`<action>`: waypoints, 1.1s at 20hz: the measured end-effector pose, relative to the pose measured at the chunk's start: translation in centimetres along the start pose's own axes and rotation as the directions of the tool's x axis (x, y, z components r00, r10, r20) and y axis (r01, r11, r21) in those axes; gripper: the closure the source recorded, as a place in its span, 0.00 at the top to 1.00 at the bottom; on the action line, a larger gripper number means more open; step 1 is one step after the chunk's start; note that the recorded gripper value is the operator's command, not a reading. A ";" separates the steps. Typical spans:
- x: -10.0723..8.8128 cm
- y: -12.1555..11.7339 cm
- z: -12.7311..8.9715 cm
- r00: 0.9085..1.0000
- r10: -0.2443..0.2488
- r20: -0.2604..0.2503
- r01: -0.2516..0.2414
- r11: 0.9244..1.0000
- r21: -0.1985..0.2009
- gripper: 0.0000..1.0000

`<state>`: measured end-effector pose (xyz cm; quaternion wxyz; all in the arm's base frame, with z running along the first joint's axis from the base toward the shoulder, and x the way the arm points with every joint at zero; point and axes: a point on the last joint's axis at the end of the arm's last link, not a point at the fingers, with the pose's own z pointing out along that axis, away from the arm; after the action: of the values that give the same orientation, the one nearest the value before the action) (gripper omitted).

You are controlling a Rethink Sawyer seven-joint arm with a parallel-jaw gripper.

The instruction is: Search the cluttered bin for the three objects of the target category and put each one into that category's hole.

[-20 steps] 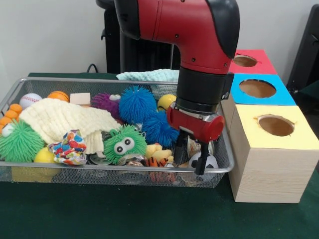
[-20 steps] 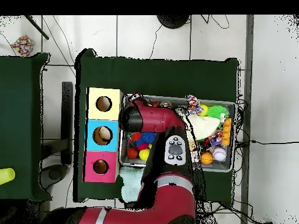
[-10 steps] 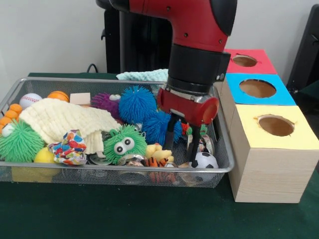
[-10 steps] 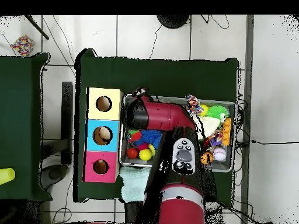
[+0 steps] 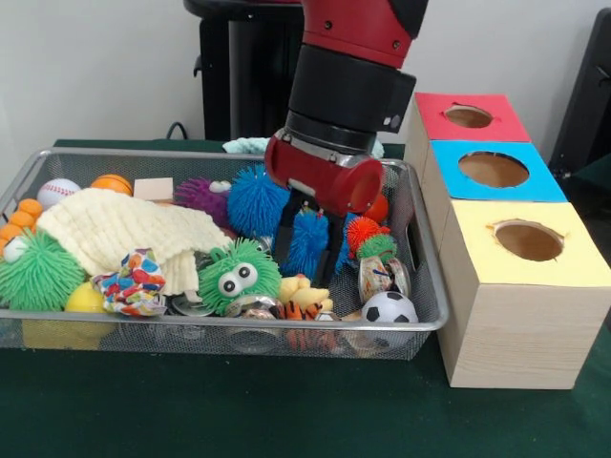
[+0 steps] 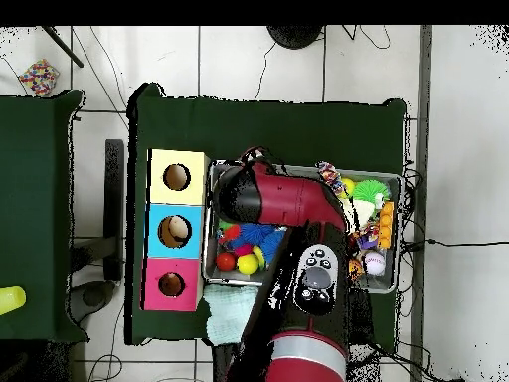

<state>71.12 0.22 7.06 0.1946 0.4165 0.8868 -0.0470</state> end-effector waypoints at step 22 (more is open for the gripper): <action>8.1 -5.6 8.8 0.992 -0.014 -0.121 0.033 0.987 0.156 1.00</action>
<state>64.92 0.29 -4.65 0.1068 0.4223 0.8952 -0.0941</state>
